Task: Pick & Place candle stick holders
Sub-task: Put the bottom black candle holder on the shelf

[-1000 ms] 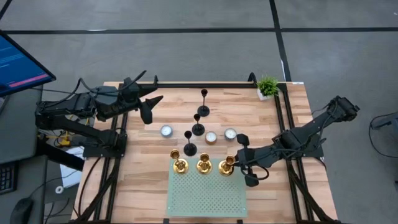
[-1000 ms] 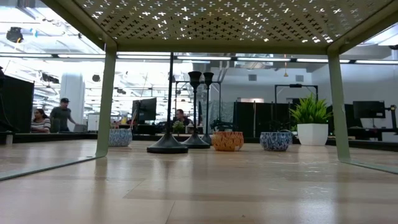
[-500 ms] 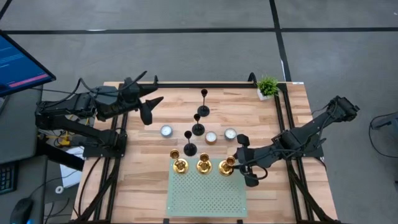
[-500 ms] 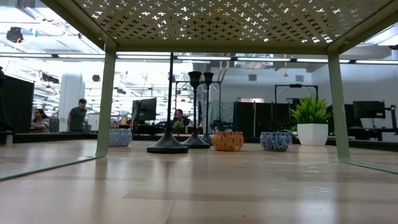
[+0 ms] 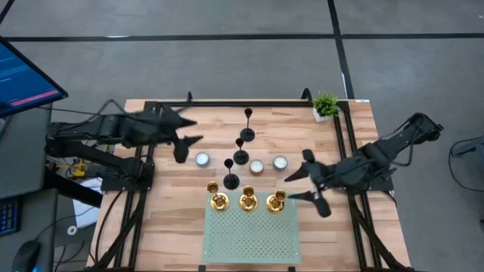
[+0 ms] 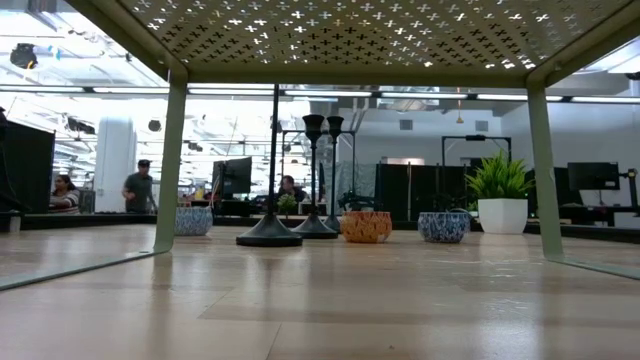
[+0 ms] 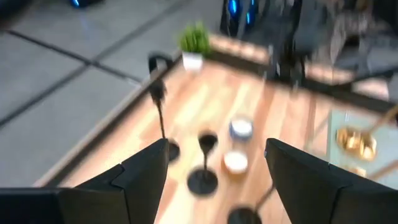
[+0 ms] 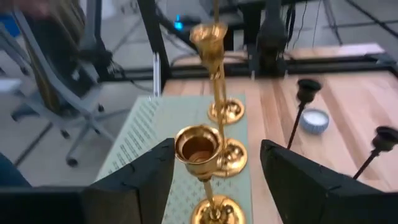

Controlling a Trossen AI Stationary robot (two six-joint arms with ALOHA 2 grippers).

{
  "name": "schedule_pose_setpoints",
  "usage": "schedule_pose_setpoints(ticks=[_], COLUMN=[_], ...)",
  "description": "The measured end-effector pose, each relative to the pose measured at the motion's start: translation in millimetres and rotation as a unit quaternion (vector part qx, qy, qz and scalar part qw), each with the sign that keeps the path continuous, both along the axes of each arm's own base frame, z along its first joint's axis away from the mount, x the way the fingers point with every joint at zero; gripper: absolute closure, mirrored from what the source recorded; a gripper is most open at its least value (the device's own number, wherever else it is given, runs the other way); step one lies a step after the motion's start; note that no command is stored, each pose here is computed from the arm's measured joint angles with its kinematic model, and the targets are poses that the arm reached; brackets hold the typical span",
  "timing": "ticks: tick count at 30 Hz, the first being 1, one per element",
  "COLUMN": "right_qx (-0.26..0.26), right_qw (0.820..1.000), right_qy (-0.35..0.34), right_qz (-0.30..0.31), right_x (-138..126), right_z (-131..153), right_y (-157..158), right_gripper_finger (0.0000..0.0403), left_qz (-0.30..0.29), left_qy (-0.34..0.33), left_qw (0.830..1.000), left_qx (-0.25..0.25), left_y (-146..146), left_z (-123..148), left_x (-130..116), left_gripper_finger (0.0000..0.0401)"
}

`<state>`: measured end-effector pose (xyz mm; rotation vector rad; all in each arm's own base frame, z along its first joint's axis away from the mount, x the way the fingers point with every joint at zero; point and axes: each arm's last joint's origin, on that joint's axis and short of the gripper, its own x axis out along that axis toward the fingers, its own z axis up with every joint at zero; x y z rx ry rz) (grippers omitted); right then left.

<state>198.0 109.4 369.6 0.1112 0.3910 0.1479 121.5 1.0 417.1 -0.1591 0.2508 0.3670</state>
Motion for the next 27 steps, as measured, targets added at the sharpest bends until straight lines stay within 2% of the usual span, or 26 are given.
schedule_pose_setpoints(ticks=[6, 11, 17, 27], right_qx=[0.016, 0.030, 0.043, 0.053], right_qw=[0.999, 0.997, 0.997, 0.996], right_qy=[-0.044, -0.065, -0.065, -0.060], right_qz=[-0.025, -0.025, -0.029, -0.034], right_x=[-22.3, -31.0, -31.3, -29.7], right_z=[18.3, 25.8, 26.2, 25.1], right_y=[-15.4, -20.6, -20.7, -20.0], right_gripper_finger=[0.0196, 0.0211, 0.0220, 0.0216], left_qz=[-0.049, -0.090, -0.141, -0.187], left_qy=[0.075, 0.039, 0.042, -0.003], left_qw=[0.996, 0.995, 0.988, 0.980], left_qx=[-0.017, -0.027, -0.044, -0.063], left_y=[-5.6, -9.4, -13.0, -10.1], left_z=[-50.9, -81.1, -112.6, -142.7], left_x=[29.3, 45.7, 52.8, 66.1], left_gripper_finger=[0.0133, 0.0133, 0.0133, 0.0133])
